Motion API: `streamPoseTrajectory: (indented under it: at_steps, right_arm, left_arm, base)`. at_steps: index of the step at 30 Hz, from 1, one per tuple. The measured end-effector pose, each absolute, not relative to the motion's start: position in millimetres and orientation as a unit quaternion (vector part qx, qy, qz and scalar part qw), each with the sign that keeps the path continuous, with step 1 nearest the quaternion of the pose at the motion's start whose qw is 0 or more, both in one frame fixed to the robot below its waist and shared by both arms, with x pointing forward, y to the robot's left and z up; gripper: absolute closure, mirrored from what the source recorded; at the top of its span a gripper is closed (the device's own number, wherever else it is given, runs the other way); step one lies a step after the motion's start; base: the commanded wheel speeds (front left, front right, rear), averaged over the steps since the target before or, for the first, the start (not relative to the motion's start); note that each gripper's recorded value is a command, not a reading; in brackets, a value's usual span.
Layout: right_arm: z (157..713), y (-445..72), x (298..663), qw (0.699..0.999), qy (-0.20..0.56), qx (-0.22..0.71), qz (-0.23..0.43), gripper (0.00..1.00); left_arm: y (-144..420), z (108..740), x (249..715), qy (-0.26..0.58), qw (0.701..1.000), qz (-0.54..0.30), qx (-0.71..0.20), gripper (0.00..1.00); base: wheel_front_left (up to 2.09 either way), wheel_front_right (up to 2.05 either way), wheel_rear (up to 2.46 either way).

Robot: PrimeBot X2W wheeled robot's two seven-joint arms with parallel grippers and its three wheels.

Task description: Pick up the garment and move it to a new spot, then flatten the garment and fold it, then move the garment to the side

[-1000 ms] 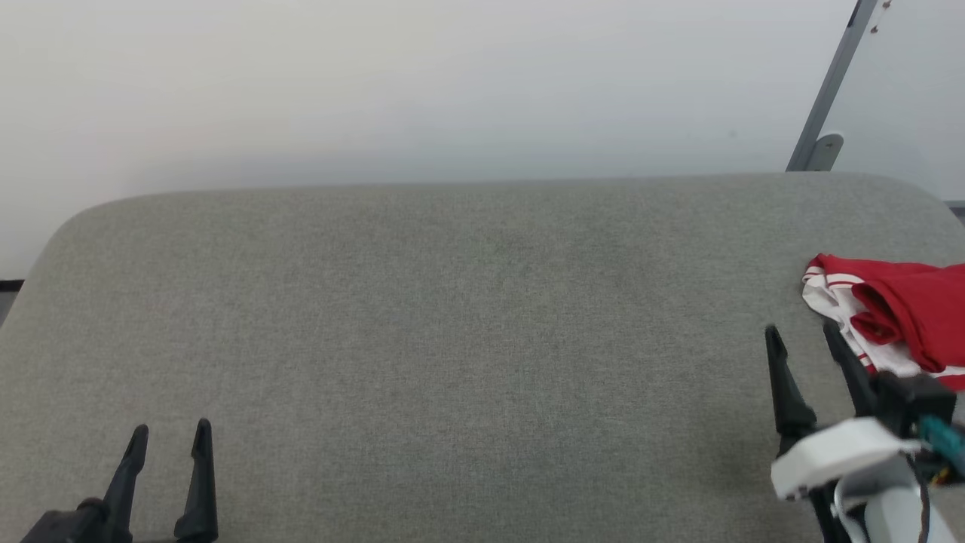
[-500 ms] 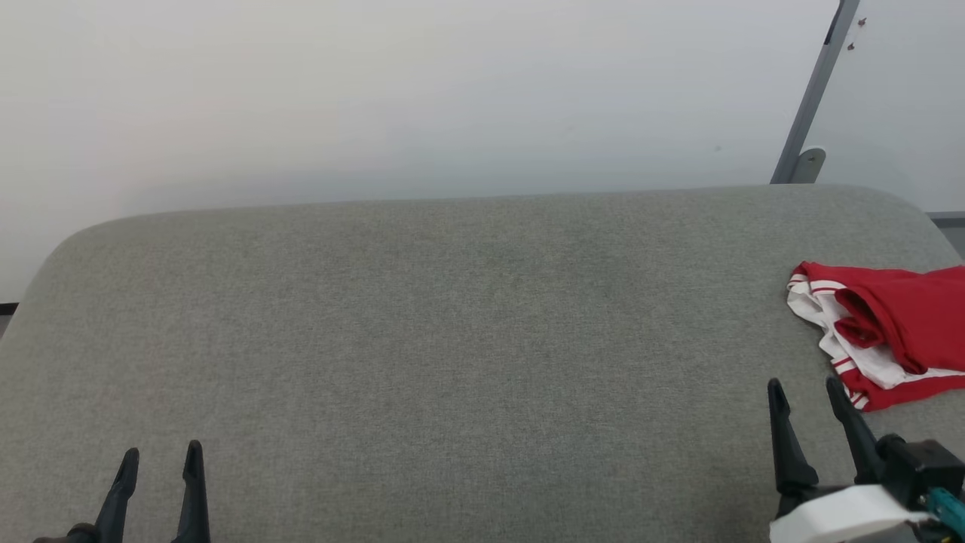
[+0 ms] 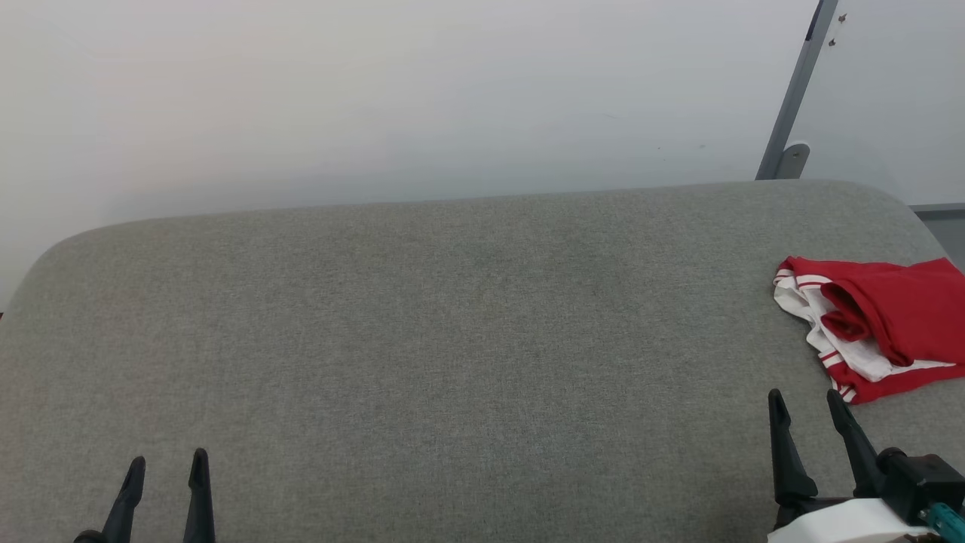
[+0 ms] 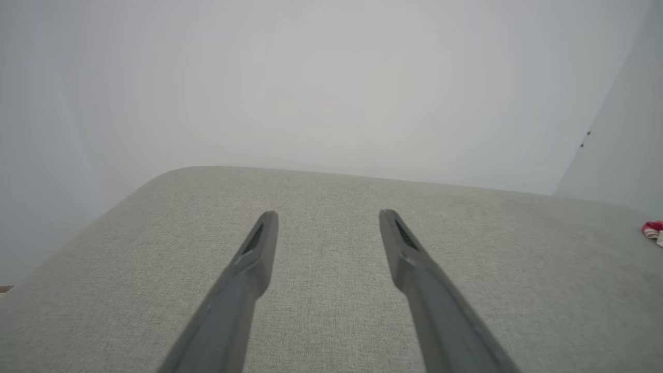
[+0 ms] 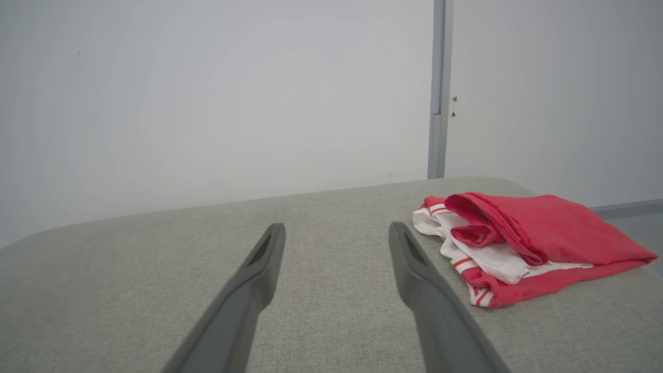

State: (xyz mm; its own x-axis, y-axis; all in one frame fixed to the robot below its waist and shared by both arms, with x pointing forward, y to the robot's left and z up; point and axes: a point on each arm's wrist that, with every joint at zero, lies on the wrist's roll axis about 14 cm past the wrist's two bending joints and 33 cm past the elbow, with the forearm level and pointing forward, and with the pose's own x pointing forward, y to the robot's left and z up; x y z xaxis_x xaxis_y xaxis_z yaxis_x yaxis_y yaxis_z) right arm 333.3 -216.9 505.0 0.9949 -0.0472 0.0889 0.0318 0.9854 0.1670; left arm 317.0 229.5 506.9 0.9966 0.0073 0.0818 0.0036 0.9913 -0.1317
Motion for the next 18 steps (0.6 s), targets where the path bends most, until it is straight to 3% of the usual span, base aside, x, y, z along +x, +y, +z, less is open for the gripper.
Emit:
streamPoseTrajectory:
  at_steps: [11,12,18]
  right_arm:
    - [504.0,-216.1,332.3,0.995,-0.046,0.085,-0.022,0.00]
    - [504.1,-216.0,332.4,0.995,-0.046,0.085,-0.022,1.00]
    - [480.7,-214.2,324.2,0.995,-0.009,0.094,-0.027,1.00]
  left_arm:
    - [226.9,504.7,315.6,-0.039,0.997,0.001,-0.072,0.00]
    - [227.2,504.8,315.3,-0.039,0.997,0.002,-0.073,1.00]
    - [222.0,483.7,309.9,-0.007,0.996,0.009,-0.090,1.00]
  base:
    - [0.00,0.00,0.00]
    - [0.00,0.00,0.00]
    - [0.00,0.00,0.00]
